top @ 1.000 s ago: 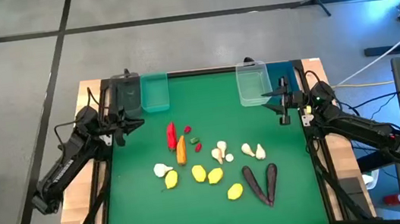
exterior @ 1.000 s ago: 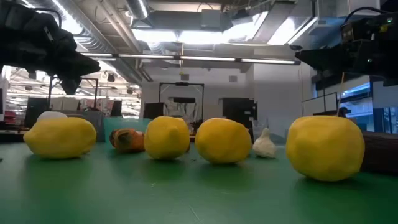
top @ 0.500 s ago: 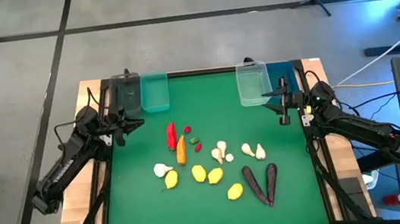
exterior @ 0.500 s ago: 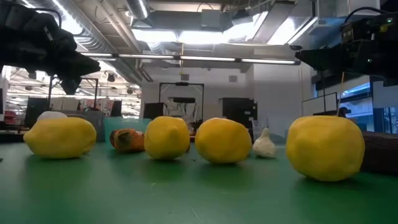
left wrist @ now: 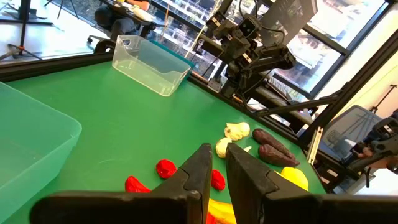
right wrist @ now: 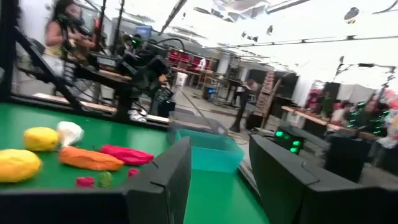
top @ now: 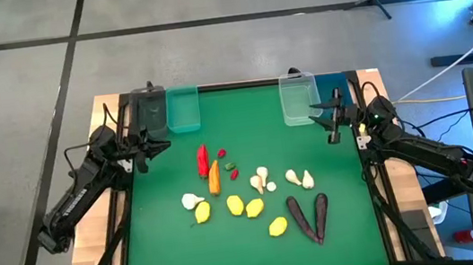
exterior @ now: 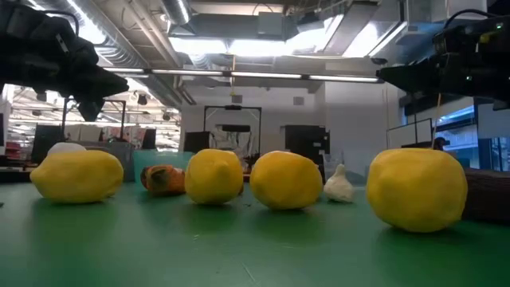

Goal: Sort produce into baskets
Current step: Put the right eggplant into the dark blue bin

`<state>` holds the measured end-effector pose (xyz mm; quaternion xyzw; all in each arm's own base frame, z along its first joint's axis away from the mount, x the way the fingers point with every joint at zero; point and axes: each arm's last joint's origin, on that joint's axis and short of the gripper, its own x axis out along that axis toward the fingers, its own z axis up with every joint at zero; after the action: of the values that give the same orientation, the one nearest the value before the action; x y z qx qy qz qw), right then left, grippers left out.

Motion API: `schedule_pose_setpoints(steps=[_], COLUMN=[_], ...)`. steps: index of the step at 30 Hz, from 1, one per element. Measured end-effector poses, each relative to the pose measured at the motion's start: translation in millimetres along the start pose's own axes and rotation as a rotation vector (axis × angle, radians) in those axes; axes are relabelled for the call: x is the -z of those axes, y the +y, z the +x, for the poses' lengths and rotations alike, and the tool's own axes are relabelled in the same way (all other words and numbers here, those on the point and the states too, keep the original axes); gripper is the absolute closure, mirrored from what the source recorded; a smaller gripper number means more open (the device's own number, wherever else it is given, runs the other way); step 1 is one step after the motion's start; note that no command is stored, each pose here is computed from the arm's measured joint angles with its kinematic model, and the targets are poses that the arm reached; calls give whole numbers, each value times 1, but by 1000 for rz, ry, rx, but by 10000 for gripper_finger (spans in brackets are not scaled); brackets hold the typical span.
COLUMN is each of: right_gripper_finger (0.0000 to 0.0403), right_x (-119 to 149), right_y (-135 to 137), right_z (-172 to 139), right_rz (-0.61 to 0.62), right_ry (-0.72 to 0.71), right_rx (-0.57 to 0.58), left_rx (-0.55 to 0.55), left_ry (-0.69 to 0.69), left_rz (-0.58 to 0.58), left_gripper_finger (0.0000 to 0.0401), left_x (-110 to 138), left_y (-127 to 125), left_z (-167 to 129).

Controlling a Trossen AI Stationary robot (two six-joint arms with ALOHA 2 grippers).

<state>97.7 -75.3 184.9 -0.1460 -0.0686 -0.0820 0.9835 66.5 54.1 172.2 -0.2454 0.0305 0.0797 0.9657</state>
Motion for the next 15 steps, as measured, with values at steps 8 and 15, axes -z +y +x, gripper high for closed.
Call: schedule_pose_setpoints(steps=[8, 15], right_gripper_finger=[240, 240], right_x=[-4, -6], right_y=[4, -1], right_z=[0, 2], right_rz=[606, 1010], right_ry=[16, 2], right_rx=[-189, -39], left_rx=[-1, -5], left_ry=[-1, -2], left_rz=[77, 78], left_gripper_finger=[356, 356], left_x=[0, 0], left_y=[0, 0], left_z=[0, 0])
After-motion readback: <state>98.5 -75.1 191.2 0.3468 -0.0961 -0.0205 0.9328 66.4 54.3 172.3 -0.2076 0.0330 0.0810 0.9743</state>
